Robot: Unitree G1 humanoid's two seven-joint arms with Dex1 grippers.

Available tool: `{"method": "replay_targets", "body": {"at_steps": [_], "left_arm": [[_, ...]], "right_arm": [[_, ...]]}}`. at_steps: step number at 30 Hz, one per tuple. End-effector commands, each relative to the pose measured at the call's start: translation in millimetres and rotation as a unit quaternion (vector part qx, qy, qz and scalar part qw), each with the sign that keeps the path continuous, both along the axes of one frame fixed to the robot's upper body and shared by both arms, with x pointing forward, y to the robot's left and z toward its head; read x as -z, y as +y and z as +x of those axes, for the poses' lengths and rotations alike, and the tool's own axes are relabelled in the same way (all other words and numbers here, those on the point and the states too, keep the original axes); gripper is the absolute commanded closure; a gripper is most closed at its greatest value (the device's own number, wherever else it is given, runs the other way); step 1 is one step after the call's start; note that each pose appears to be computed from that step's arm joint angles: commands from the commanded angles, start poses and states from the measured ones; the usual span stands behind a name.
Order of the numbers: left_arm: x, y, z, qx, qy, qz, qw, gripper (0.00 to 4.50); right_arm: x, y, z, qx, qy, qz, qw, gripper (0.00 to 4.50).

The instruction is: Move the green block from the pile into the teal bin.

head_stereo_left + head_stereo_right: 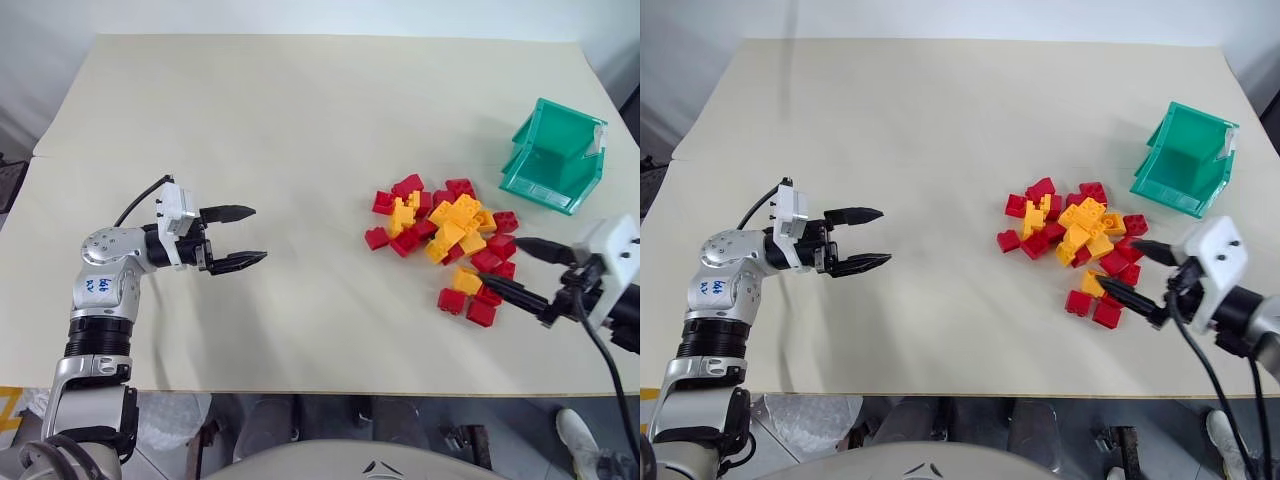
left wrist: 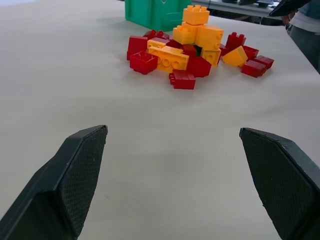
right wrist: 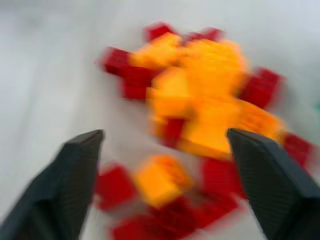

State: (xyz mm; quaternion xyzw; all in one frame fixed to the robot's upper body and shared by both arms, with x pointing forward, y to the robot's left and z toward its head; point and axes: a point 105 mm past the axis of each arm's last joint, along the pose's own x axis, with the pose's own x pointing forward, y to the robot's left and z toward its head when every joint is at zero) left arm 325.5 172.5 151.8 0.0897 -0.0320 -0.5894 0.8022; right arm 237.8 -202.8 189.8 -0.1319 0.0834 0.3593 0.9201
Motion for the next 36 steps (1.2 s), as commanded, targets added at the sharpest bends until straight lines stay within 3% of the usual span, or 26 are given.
{"method": "replay_targets", "body": {"at_steps": [1, 8, 9, 13, 22, 30, 36], "left_arm": [[-11, -7, -3, 0.040, -0.028, -0.017, 0.999, 0.00], [-16, -18, -22, 0.141, -0.040, -0.058, 0.988, 0.00], [-16, -18, -23, 0.149, -0.042, -0.058, 0.986, 0.00], [-15, -20, -28, 0.170, -0.048, -0.054, 0.983, 0.00], [-16, -24, -23, 0.152, -0.070, -0.058, 0.984, 0.00], [-15, -30, -18, 0.148, -0.075, -0.066, 0.984, 0.00], [-15, -34, -15, 0.148, -0.076, -0.070, 0.984, 0.00]], "right_arm": [[-7, 32, 2, -0.028, -0.019, 0.027, 0.999, 1.95], [27, 74, 25, -0.048, 0.006, 0.058, 0.997, 4.30], [30, 75, 29, -0.044, 0.005, 0.057, 0.997, 4.45], [38, 66, 51, -0.003, -0.009, 0.056, 0.998, 4.45], [36, -8, 103, 0.172, -0.084, 0.070, 0.979, 4.45], [30, -55, 116, 0.260, -0.127, 0.028, 0.957, 4.45], [13, -56, 102, 0.231, -0.141, 0.028, 0.962, 4.45]]}}
